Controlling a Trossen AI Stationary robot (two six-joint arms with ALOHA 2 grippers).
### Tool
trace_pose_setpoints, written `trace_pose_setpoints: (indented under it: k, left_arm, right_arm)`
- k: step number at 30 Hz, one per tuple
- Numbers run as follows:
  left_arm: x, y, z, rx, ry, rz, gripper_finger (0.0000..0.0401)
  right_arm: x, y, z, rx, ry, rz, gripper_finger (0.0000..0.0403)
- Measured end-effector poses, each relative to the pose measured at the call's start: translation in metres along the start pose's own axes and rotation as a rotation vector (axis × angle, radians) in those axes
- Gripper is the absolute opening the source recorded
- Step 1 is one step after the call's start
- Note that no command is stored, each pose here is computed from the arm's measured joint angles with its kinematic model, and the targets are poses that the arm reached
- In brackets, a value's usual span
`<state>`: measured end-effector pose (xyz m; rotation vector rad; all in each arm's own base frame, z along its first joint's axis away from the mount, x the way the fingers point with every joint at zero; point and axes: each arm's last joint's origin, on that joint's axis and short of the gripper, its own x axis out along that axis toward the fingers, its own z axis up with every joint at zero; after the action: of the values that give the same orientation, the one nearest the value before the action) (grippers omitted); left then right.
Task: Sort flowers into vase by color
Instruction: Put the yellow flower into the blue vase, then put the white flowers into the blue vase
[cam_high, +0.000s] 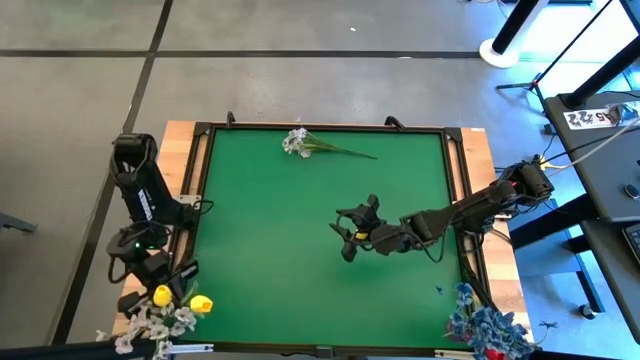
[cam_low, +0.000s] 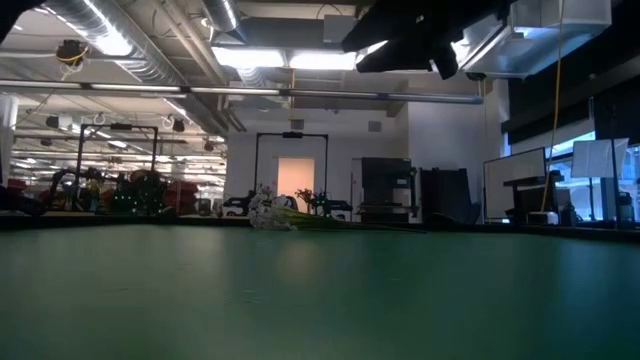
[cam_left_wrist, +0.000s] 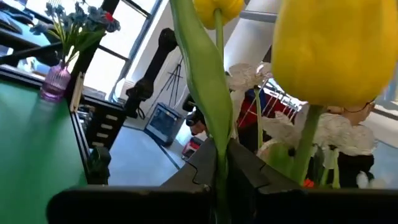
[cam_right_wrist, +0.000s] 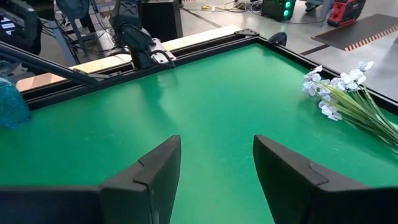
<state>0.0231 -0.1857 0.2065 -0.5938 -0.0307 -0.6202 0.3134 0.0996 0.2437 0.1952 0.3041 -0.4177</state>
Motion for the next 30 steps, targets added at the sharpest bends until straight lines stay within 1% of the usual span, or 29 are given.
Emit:
trace_pose_setpoints:
  k: [3, 8, 10, 13, 17, 19, 22, 24, 28, 30]
  left_arm:
    - [-0.003, -0.002, 0.001, -0.031, 0.003, -0.006, 0.0038]
    - [-0.006, -0.004, 0.005, -0.051, 0.000, -0.023, 0.0089]
    - [-0.008, -0.006, 0.007, -0.036, -0.002, -0.032, 0.0108]
    - [-0.012, -0.008, 0.010, 0.015, 0.006, -0.052, 0.0131]
    - [-0.019, -0.012, 0.018, 0.046, 0.000, -0.084, 0.0145]
    - [-0.022, -0.012, 0.024, 0.053, -0.014, -0.071, 0.0145]
    - [-0.026, -0.009, 0.033, 0.065, -0.028, 0.049, 0.0142]
    - [-0.027, -0.005, 0.034, 0.122, -0.022, 0.147, 0.0141]
    - [-0.024, 0.003, 0.043, 0.230, -0.039, 0.306, 0.0141]
    - [-0.020, 0.010, 0.048, 0.260, -0.056, 0.401, 0.0141]
  right_arm:
    - [0.000, 0.000, 0.000, 0.000, -0.001, -0.002, 0.0200]
    - [0.002, -0.002, 0.001, -0.014, -0.001, -0.008, 0.0200]
    - [0.002, -0.002, 0.001, -0.015, -0.001, -0.008, 0.0200]
    - [0.002, -0.002, 0.001, -0.017, -0.002, -0.008, 0.0200]
    - [0.001, -0.001, 0.001, -0.017, -0.002, -0.006, 0.0200]
    - [0.001, -0.001, 0.001, -0.018, -0.002, -0.006, 0.0200]
    - [0.001, -0.001, 0.001, -0.022, -0.002, -0.006, 0.0200]
    - [0.001, -0.001, 0.001, -0.023, -0.002, -0.006, 0.0200]
    - [0.001, -0.001, 0.001, -0.023, -0.001, -0.006, 0.0200]
    - [0.001, -0.001, 0.001, -0.024, -0.001, -0.006, 0.0200]
